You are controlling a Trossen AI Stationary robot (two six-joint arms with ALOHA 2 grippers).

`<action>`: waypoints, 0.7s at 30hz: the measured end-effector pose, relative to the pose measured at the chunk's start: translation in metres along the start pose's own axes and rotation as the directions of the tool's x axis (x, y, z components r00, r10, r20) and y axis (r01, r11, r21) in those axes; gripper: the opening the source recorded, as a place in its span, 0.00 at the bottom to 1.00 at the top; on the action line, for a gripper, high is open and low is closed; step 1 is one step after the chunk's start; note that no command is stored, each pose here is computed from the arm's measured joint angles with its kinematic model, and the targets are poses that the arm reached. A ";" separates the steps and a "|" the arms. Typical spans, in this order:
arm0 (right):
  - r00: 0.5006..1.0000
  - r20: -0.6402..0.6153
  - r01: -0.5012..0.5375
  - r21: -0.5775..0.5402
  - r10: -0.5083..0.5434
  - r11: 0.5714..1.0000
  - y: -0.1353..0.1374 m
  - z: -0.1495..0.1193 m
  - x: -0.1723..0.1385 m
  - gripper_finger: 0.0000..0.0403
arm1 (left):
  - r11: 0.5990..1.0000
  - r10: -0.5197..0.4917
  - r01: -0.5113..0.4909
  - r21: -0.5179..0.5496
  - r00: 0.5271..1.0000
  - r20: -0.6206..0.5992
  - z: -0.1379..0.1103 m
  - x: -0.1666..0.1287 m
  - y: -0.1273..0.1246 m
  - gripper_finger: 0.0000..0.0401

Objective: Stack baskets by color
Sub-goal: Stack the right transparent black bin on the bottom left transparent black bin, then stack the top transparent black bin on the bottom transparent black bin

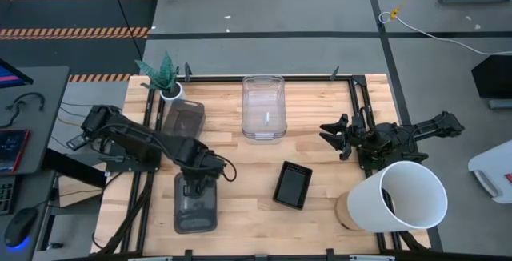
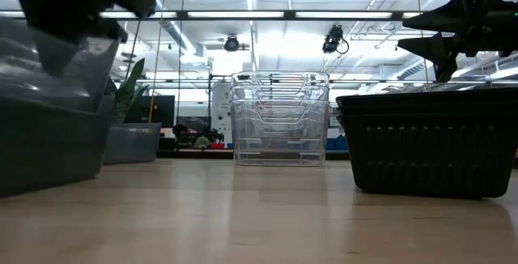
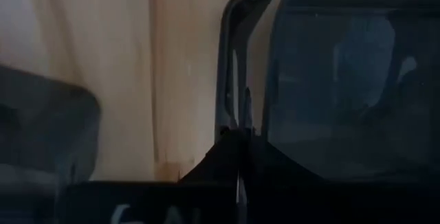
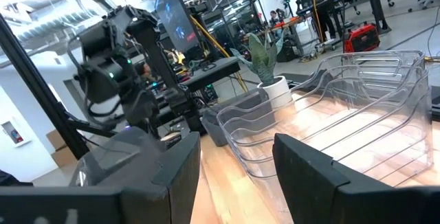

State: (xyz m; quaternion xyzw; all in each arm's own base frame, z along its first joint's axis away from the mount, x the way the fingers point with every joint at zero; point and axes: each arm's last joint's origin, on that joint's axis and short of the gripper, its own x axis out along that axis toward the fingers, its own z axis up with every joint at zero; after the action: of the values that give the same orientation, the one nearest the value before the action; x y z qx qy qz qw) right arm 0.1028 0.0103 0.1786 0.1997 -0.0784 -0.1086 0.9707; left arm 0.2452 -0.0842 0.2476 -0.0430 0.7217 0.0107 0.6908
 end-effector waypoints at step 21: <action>1.000 0.000 0.000 0.000 0.000 1.000 0.000 0.000 0.000 0.47 | 0.986 0.088 -0.095 -0.135 0.995 -0.055 -0.005 0.006 0.010 0.49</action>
State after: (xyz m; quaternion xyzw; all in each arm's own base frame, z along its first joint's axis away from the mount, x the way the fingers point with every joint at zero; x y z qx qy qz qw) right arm 0.1028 0.0103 0.1785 0.1997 -0.0784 -0.1086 0.9707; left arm 0.2391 -0.0748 0.2412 -0.0577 0.7371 0.0910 0.6672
